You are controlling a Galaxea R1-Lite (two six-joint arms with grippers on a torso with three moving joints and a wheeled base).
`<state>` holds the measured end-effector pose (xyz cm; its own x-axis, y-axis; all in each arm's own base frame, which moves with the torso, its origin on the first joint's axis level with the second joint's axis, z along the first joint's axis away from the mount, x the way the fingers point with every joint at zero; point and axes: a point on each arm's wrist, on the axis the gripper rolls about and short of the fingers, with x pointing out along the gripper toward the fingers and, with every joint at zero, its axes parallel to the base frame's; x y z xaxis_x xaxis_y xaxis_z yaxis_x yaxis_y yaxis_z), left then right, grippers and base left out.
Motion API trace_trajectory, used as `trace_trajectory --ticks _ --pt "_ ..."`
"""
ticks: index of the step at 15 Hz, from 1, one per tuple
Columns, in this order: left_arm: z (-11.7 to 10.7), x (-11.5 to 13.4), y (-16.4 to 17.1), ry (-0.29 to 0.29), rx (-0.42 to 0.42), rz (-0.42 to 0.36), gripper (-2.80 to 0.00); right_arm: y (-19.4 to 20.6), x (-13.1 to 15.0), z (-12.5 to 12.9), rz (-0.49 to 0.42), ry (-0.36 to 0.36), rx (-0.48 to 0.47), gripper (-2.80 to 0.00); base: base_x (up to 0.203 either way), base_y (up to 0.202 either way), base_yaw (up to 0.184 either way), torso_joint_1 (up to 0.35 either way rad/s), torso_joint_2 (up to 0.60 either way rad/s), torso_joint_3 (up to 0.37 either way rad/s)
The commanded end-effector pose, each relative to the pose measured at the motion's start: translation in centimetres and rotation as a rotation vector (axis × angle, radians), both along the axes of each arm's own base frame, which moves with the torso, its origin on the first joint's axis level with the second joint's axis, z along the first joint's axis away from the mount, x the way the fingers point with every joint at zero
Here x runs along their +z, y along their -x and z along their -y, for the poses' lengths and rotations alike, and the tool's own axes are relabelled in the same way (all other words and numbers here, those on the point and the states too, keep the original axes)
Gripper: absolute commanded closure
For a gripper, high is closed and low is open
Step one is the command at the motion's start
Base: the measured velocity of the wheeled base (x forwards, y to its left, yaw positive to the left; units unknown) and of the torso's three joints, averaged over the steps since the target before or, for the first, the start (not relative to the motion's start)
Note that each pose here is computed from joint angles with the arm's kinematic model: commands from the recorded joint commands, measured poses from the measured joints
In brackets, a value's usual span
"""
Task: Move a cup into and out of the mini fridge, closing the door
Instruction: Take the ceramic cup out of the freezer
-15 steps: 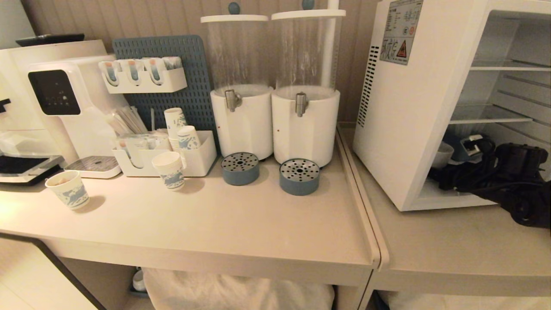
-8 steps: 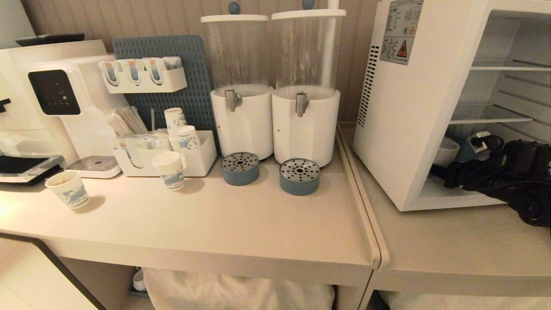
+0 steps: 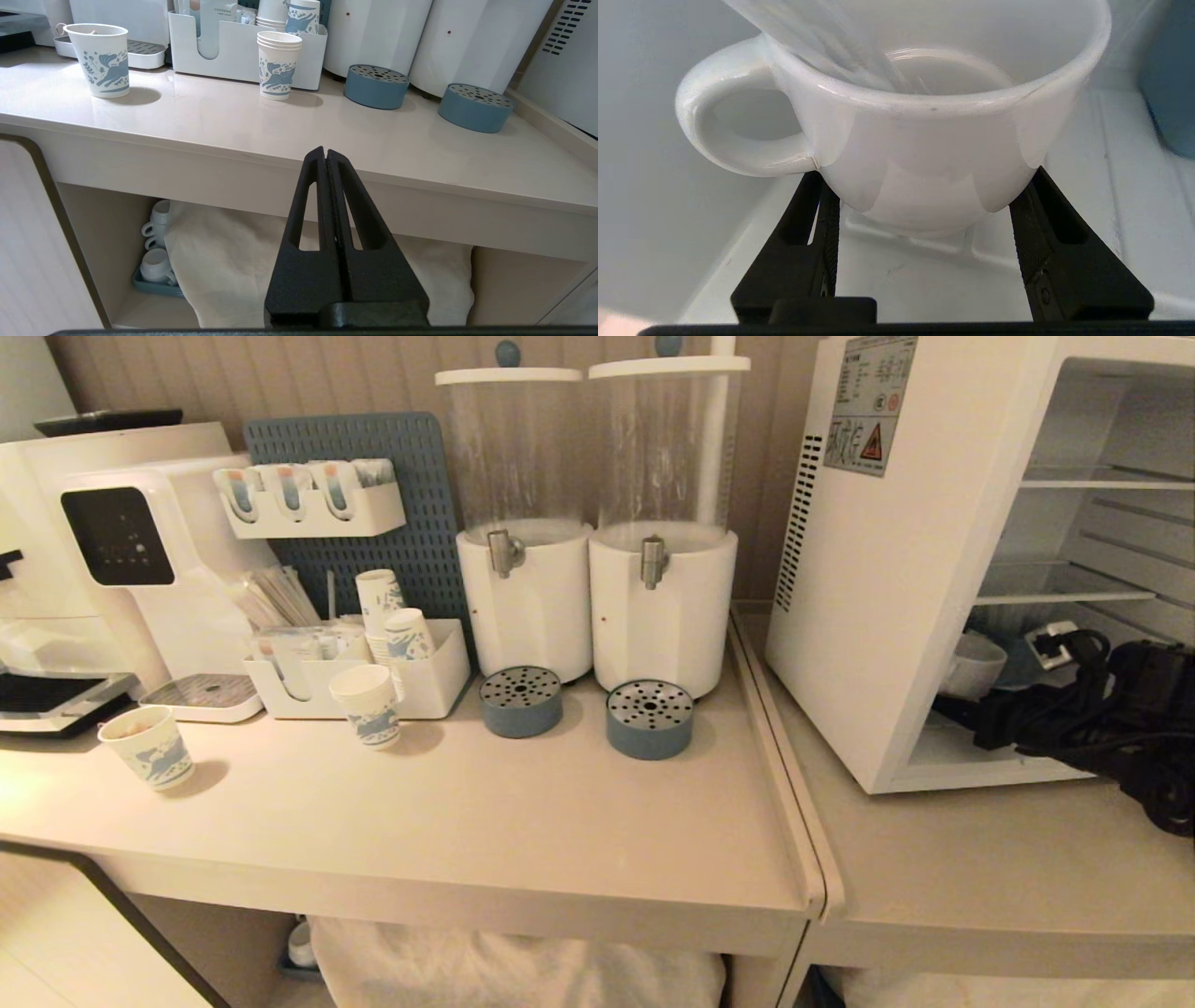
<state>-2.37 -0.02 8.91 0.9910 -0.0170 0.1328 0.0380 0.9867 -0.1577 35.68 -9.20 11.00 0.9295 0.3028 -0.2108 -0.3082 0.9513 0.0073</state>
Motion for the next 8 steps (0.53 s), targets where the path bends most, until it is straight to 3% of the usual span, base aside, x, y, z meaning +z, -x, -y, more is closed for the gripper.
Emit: trace_trajectory --ticks 1,8 --pt "0.0 -1.1 -0.3 0.001 0.000 -0.034 0.00 0.8 0.2 0.1 0.018 0.004 -0.008 0.00 0.000 0.000 0.000 0.000 0.00 0.000" --pt "0.0 -1.1 -0.3 0.001 0.000 -0.034 0.00 2.7 1.6 -0.4 0.038 0.002 0.012 0.00 0.000 0.000 0.000 0.000 0.00 0.000"
